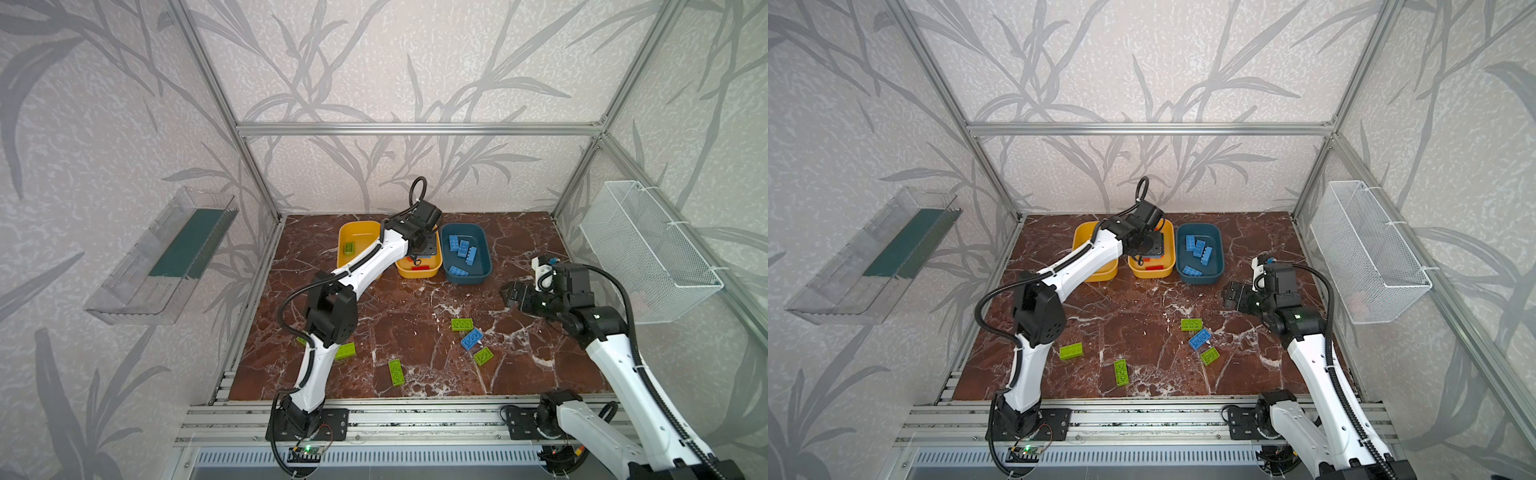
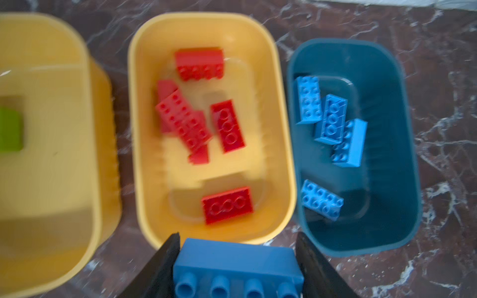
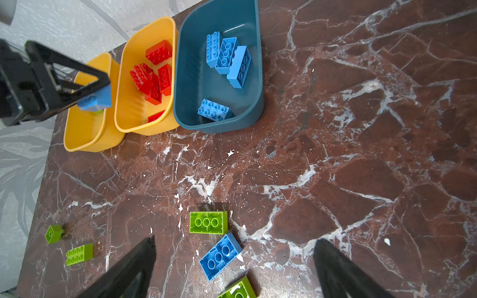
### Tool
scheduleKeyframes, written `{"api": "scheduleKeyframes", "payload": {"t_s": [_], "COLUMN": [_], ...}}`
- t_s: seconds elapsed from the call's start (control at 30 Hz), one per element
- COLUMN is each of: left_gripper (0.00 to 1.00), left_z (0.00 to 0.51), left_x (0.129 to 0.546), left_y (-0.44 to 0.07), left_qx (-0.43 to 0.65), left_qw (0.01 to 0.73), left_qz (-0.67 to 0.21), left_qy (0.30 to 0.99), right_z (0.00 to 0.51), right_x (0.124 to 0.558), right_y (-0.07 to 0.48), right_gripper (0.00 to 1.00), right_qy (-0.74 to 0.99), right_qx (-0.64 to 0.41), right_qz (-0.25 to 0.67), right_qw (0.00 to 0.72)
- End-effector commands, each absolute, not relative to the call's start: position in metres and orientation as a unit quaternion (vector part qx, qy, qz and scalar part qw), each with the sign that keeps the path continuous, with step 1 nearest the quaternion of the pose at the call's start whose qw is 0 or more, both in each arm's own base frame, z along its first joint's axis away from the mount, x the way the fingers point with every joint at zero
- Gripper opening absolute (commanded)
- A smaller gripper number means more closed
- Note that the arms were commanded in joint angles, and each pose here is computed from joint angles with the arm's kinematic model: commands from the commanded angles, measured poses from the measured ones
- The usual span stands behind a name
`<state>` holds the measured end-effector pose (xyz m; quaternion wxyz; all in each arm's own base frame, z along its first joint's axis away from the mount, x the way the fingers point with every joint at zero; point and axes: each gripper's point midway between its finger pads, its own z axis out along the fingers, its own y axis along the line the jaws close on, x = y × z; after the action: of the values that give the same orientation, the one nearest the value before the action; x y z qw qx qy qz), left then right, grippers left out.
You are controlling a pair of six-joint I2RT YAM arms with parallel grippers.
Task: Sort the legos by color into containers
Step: 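Drop the blue brick into the teal bin with the left gripper while the right withdraws, then lower the right gripper onto the loose blue brick and grasp it while the left returns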
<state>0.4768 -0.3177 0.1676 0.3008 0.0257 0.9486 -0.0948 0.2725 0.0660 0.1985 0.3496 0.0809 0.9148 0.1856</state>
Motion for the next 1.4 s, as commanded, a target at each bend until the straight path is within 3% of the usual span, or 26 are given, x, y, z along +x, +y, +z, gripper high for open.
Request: {"api": "scheduleKeyframes", "payload": {"t_s": [0.0,0.2,0.4,0.47,0.57,0.63,0.8,1.1,1.37], "left_gripper": [0.48,0.48,0.51,0.62,0.88,0.97,0.99,0.99,0.99], "left_z": [0.154,0.148,0.147,0.145,0.144,0.148,0.179,0.228,0.182], "left_x": [0.481,0.506,0.524,0.529,0.532,0.533,0.524,0.468,0.356], "left_y": [-0.344,-0.407,-0.433,-0.439,-0.443,-0.444,-0.437,-0.357,-0.23], "left_qx": [0.075,0.115,0.116,0.113,0.111,0.112,0.114,0.062,-0.016], "left_qw": [0.292,0.325,0.351,0.36,0.364,0.368,0.372,0.395,0.36], "left_qz": [-0.089,-0.187,-0.227,-0.237,-0.244,-0.246,-0.247,-0.189,-0.103], "left_qy": [0.949,0.92,0.901,0.895,0.892,0.89,0.888,0.897,0.927], "right_z": [0.21,0.213,0.217,0.218,0.222,0.224,0.217,0.19,0.139], "right_x": [0.274,0.277,0.268,0.264,0.259,0.256,0.248,0.237,0.232], "right_y": [0.063,0.056,0.048,0.045,0.044,0.043,0.04,0.062,0.11], "right_gripper": [0.96,0.96,0.96,0.97,0.99,0.99,0.99,0.99,0.99], "right_qy": [0.904,0.905,0.906,0.906,0.904,0.903,0.91,0.929,0.954], "right_qx": [0.086,0.095,0.1,0.103,0.106,0.106,0.109,0.074,0.003], "right_qz": [0.185,0.166,0.148,0.143,0.144,0.144,0.133,0.143,0.134], "right_qw": [0.376,0.381,0.384,0.385,0.388,0.389,0.378,0.332,0.269]}}
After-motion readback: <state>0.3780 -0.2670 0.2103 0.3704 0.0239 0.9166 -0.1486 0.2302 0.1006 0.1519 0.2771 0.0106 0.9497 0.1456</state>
